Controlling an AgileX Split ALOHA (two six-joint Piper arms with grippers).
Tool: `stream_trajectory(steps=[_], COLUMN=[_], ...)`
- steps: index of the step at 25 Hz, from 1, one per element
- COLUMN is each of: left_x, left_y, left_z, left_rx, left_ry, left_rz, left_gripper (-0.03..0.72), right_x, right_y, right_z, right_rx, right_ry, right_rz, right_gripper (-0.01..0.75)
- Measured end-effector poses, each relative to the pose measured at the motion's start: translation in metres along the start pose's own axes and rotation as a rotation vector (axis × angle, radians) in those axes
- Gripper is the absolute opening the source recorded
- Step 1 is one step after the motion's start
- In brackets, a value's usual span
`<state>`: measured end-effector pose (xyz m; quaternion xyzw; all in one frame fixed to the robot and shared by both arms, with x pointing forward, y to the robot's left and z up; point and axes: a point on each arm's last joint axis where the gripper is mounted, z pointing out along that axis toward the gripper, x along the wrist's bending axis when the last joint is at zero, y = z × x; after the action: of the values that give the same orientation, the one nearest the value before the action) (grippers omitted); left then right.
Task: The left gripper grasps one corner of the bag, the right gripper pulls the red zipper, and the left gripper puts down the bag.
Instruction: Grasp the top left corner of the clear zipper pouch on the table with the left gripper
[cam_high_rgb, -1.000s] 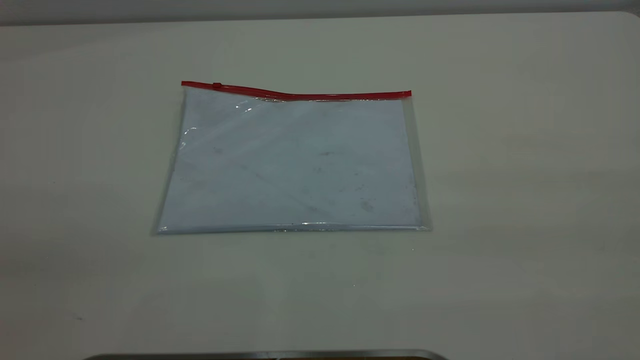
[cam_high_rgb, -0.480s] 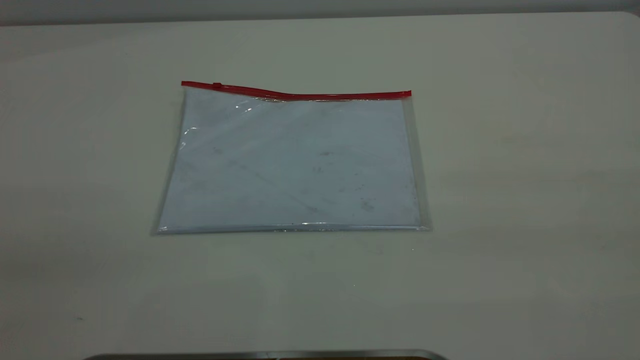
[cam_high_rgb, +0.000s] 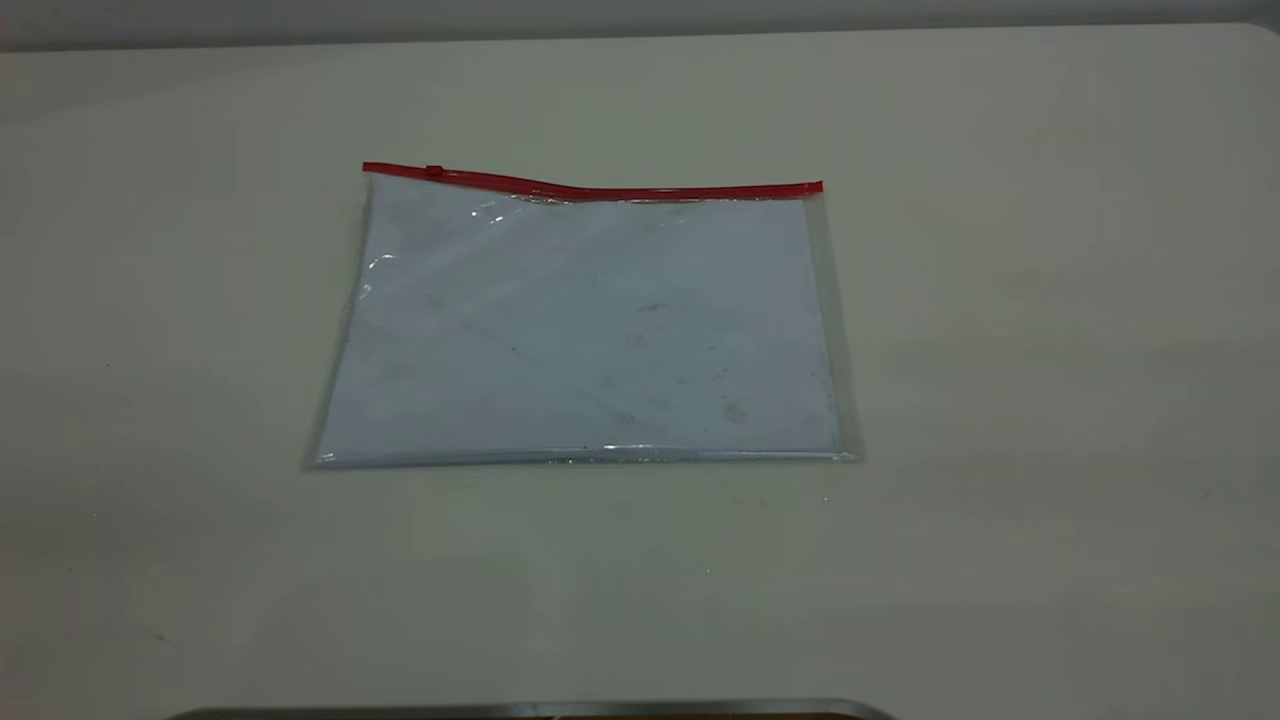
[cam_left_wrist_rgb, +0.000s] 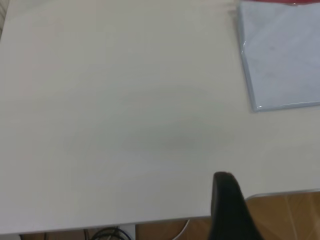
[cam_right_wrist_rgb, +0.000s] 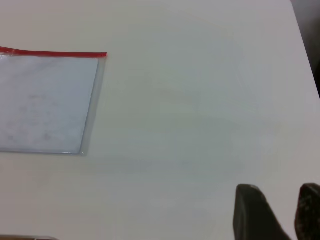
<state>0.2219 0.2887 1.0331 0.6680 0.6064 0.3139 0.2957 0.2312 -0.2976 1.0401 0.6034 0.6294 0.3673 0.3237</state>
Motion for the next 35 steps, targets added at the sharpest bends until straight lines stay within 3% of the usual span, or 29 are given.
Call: stream_trajectory(steps=[5,11,15,19,25,30,35], left_x=[-0.004,-0.010,-0.009,-0.004,0.006,0.014,0.024], left_y=[0.001,0.003,0.013,0.041,0.097,0.121,0.136], left_z=[0.000,0.000,-0.008,0.000,0.057,0.131,0.203], left_rx=[-0.010,-0.027,-0.041,0.029,0.144,0.251,0.288], left_ry=[-0.046,-0.109,-0.113,-0.125,-0.210,-0.286,-0.312], left_rz=[-0.014,-0.033,-0.044,-0.076,-0.118,-0.075,-0.062], left_gripper=[0.497,0.497,0.497,0.497,0.497,0.540,0.573], right_x=[0.001,0.010,0.022,0.022,0.024,0.030,0.038], right_y=[0.000,0.002,0.026,0.052,0.084,0.106,0.120], right_z=[0.000,-0.002,-0.002,0.030,0.100,0.162,0.229], right_rx=[0.000,-0.015,-0.057,0.015,0.075,0.130,0.186], right_ry=[0.011,0.114,0.238,0.236,0.261,0.341,0.447], right_rz=[0.005,0.031,0.048,-0.022,-0.112,-0.148,-0.111], right_gripper=[0.240,0.241,0.267,0.323,0.409,0.416,0.416])
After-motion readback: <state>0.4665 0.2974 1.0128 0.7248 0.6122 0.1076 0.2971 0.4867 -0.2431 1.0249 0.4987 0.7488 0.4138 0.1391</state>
